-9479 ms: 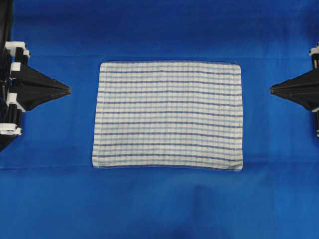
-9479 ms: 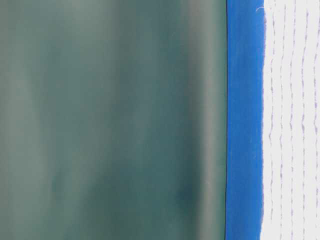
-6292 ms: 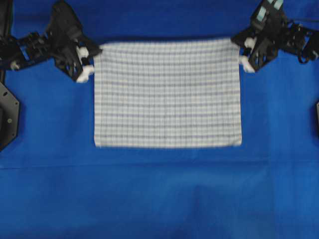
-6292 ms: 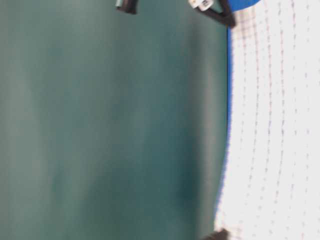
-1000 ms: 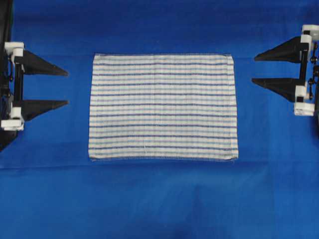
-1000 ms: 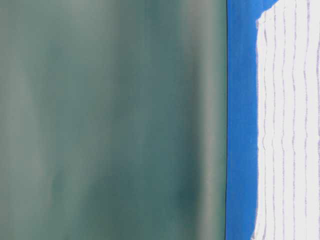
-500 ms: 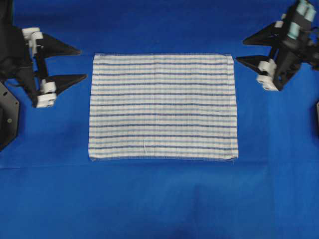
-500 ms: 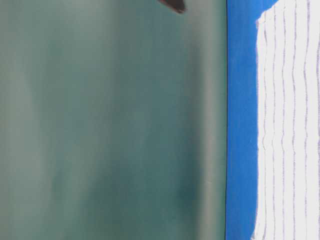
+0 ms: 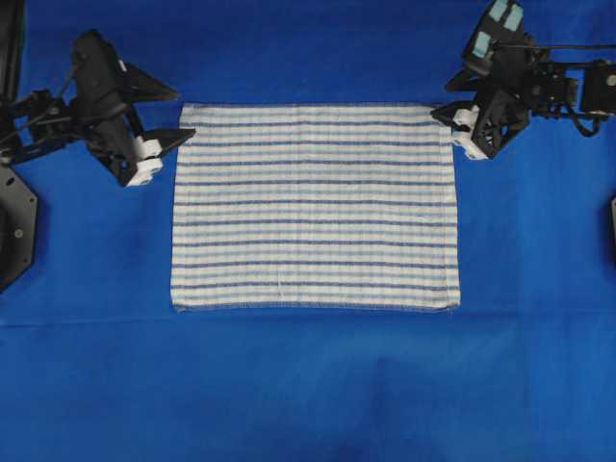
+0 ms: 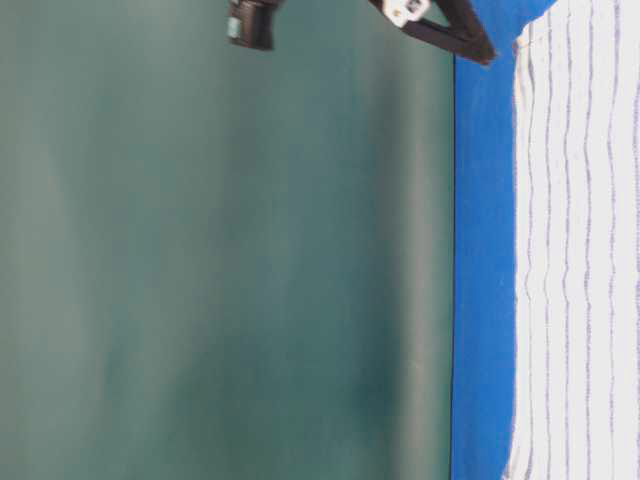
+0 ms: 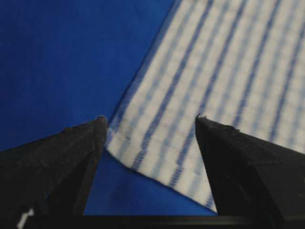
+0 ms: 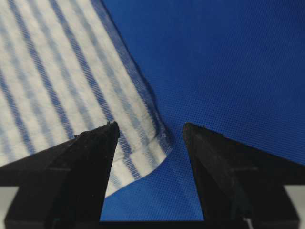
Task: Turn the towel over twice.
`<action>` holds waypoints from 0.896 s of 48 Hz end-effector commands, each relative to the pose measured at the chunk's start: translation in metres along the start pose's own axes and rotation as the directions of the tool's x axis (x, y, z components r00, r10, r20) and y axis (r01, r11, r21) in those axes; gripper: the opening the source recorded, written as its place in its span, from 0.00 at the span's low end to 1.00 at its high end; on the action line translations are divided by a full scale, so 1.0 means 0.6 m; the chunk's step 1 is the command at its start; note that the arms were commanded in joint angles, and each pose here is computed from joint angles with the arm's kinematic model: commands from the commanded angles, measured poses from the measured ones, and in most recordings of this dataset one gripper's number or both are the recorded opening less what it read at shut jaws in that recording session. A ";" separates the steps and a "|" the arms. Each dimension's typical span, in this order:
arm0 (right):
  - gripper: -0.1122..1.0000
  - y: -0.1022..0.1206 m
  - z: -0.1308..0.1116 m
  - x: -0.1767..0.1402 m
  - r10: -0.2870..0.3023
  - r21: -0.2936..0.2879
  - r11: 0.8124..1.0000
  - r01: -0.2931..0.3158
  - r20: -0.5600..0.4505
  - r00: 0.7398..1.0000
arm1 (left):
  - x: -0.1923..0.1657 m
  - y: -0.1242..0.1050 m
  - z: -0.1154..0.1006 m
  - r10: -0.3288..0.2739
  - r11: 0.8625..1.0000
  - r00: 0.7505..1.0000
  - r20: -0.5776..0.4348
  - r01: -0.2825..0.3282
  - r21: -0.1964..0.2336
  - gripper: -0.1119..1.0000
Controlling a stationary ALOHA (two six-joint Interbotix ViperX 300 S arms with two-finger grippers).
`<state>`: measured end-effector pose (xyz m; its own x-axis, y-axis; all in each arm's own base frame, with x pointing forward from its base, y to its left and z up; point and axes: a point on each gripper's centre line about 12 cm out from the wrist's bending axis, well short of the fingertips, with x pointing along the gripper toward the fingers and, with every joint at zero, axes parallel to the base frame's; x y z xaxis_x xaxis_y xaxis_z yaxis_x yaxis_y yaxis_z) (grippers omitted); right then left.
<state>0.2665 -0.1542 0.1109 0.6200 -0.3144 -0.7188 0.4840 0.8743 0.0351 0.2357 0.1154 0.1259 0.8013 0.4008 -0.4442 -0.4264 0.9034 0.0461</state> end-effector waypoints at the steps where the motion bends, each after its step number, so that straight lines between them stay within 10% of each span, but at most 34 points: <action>1: 0.66 -0.002 0.009 0.013 0.010 0.001 1.000 -0.010 0.018 1.000 | 0.018 0.005 0.004 0.010 1.000 1.000 0.007 -0.010 -0.001 0.73; 16: 0.64 -0.006 -0.016 0.039 0.010 0.009 1.000 -0.010 -0.044 0.999 | 0.058 0.034 -0.040 0.060 0.997 0.992 -0.115 -0.064 -0.031 0.69; 30: 0.16 -0.008 -0.021 0.041 0.006 0.003 1.000 -0.006 -0.057 0.998 | 0.070 0.033 -0.064 0.050 0.998 0.975 -0.219 -0.058 -0.031 0.14; 43: 0.15 -0.014 -0.012 0.033 -0.007 0.013 1.000 0.008 -0.043 0.999 | 0.063 0.048 -0.041 0.078 0.995 0.982 -0.174 -0.086 -0.042 0.14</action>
<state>0.2704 -0.1598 0.0827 0.5834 -0.2834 -0.7611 0.4825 0.8748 0.0441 0.2415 0.1467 0.0749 0.6618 0.4105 -0.6273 -0.4966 0.8669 0.0434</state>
